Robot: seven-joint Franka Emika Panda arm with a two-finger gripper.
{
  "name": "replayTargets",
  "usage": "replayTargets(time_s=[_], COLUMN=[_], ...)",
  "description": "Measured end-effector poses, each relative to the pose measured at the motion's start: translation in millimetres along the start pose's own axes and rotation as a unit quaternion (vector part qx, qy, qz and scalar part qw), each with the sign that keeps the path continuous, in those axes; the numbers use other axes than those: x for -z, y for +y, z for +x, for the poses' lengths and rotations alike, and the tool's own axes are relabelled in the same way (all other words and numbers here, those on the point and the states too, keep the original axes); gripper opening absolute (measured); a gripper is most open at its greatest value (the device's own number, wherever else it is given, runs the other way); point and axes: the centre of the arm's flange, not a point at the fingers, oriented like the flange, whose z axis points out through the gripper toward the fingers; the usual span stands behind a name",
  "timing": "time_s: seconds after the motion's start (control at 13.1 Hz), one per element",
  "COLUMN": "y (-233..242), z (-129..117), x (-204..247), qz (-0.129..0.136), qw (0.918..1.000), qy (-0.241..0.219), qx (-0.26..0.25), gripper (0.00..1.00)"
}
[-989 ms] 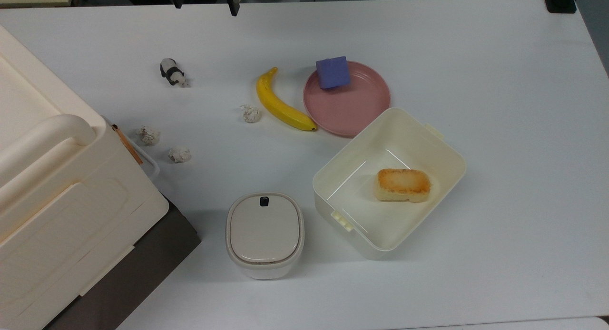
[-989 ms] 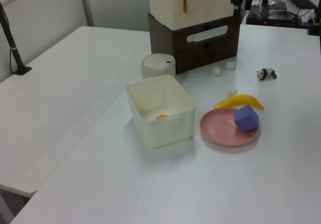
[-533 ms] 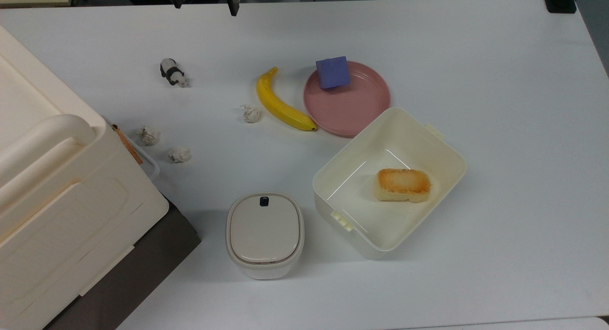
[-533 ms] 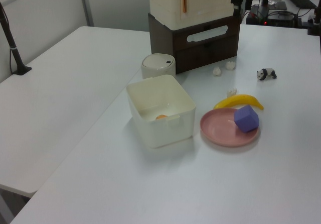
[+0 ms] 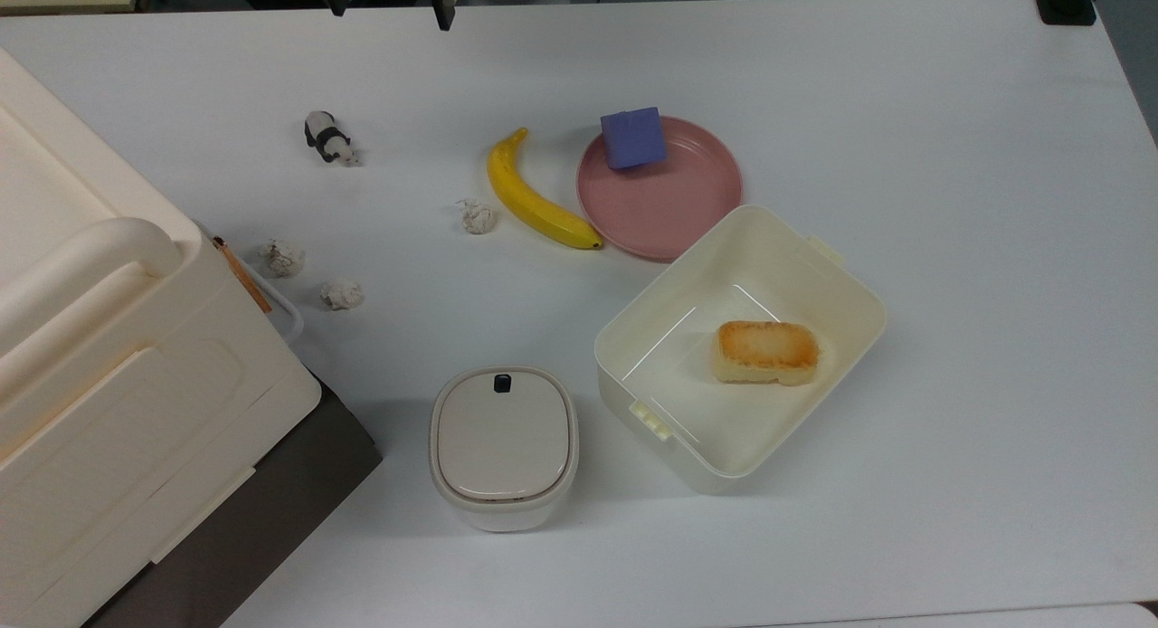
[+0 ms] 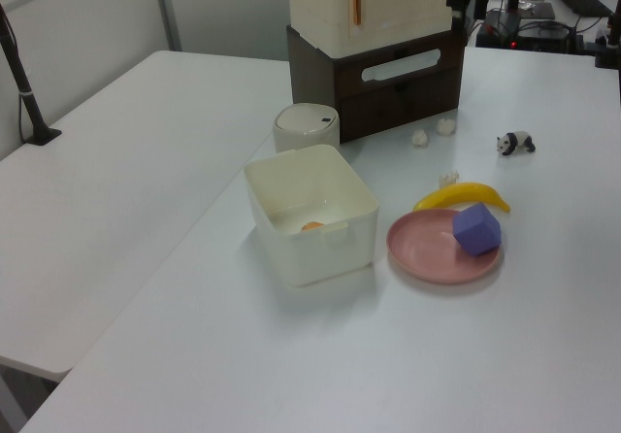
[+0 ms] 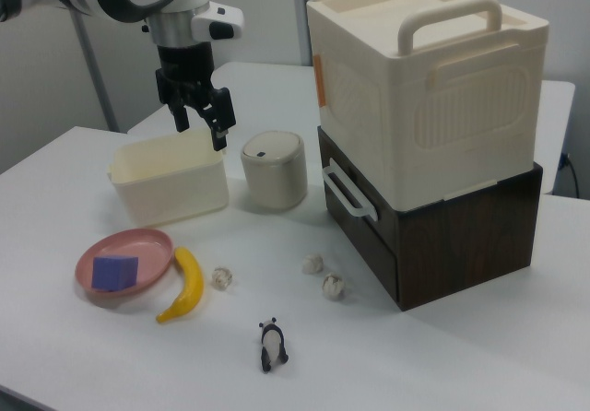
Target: Slide the drawer open
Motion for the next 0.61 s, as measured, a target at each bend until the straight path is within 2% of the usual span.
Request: replayTargets(time_s=[0.61], y=[0.3], z=[2.0], x=[0.6], qz=[0.0], qw=[1.0], qy=[0.007], qx=[0.0], gripper=[1.0])
